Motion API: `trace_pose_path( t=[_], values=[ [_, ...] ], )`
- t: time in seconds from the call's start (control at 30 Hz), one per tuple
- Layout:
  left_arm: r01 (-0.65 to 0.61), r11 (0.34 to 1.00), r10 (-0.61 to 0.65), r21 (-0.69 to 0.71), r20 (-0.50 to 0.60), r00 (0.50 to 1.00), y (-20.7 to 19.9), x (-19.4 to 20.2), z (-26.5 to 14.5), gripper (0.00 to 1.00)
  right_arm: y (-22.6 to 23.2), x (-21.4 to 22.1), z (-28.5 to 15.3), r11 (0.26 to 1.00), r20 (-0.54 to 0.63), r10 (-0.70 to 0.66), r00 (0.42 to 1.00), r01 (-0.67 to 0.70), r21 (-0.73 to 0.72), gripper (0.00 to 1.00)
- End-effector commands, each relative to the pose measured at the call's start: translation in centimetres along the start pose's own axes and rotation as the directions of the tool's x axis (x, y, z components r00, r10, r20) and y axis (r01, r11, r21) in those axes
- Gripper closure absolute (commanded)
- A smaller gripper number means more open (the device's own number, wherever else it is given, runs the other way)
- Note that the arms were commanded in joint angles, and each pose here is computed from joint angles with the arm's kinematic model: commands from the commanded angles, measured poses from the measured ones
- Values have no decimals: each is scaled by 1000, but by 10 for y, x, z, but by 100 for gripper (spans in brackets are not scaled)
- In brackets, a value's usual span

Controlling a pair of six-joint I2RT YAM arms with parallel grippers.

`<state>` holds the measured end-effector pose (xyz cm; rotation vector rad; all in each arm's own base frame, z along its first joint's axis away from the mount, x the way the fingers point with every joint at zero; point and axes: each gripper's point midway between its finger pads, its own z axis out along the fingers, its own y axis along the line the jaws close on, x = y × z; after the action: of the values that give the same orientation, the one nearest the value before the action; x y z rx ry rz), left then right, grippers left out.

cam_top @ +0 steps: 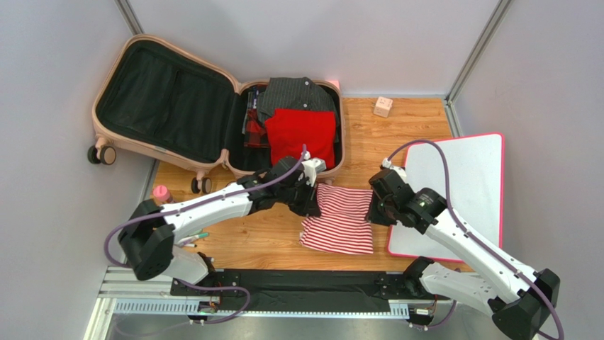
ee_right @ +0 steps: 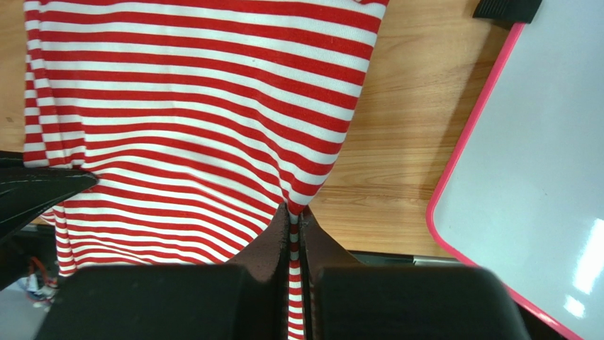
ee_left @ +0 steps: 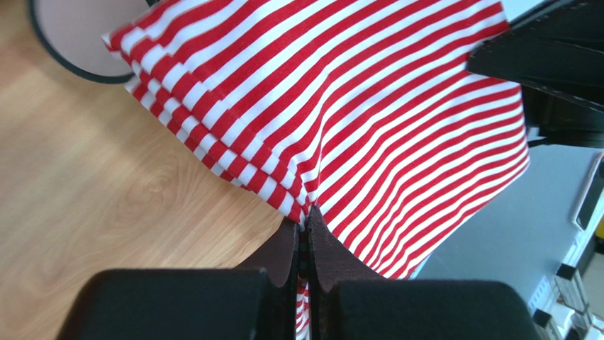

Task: Pack the luggage
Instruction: Pick up the clothes from the corner of the board.

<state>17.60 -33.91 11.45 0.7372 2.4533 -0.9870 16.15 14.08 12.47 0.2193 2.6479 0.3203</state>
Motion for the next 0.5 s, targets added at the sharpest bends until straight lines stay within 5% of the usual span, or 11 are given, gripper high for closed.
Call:
trace_pose_path(
  t=[0.0,0.27,0.47],
  values=[
    [-52,997,58,-54,106,993,-9,-28,-38,100,8,-20,-26,1000,55,19,998,-19,-9,100],
    [-68,960,159,-271,328,931,4,-82,-97,100,50,-89,-56,994,272,28,962,2,-108,100],
    [-44,904,230,-425,398,888,40,-120,-131,100,111,-147,-51,969,419,11,908,94,-228,100]
  ],
)
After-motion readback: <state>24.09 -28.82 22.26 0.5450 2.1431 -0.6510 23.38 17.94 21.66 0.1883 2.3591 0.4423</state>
